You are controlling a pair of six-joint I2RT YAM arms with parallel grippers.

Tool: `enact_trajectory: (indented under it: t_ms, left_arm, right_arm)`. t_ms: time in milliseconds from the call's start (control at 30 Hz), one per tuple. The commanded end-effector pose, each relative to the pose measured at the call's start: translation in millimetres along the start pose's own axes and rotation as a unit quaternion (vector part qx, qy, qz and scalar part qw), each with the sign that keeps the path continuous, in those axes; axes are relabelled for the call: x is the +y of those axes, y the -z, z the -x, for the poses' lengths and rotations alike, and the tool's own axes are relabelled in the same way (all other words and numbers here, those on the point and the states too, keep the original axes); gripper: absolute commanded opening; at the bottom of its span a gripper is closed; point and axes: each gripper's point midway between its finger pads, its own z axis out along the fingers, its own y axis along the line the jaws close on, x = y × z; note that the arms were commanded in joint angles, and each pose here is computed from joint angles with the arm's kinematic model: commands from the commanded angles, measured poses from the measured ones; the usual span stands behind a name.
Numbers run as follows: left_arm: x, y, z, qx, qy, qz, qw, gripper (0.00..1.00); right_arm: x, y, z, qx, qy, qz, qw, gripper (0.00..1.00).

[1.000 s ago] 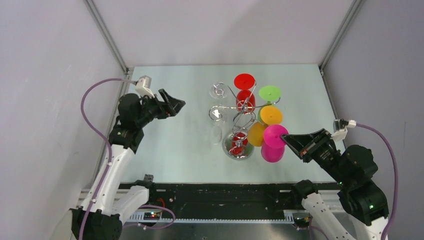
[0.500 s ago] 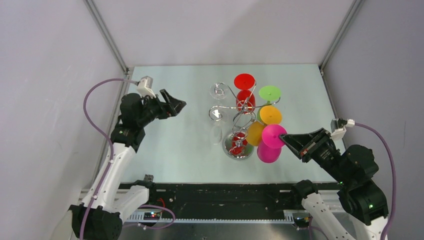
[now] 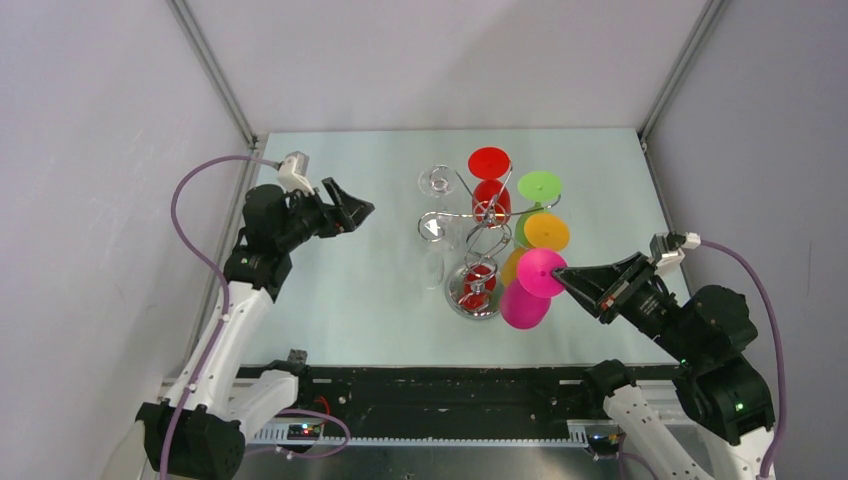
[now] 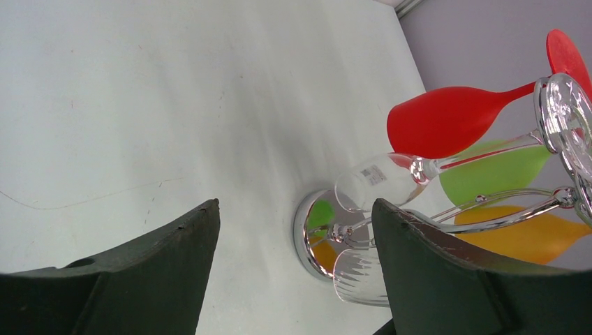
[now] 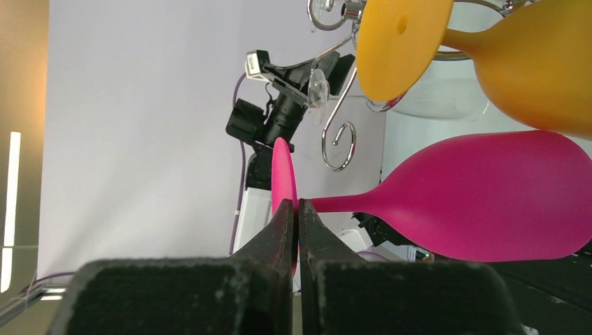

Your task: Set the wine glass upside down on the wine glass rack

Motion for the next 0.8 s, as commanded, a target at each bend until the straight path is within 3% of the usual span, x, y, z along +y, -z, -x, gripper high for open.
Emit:
enact_trajectory:
  t_ms: [0,767]
  left_arm:
    - [-4.7,-1.0,6.6,-0.01,-0.008,-0.016,1.0,0.85]
    - [-3.0,-4.2,1.7,-0.002,-0.003,-0.018,1.0,0.85]
  right_arm:
    - [16.6,-4.8,2.0,0.005,-0.002,0.028,1.0,0.0]
    - [16.4,-53.8,1.2,0.019,0.012,0.008,1.0,0.0]
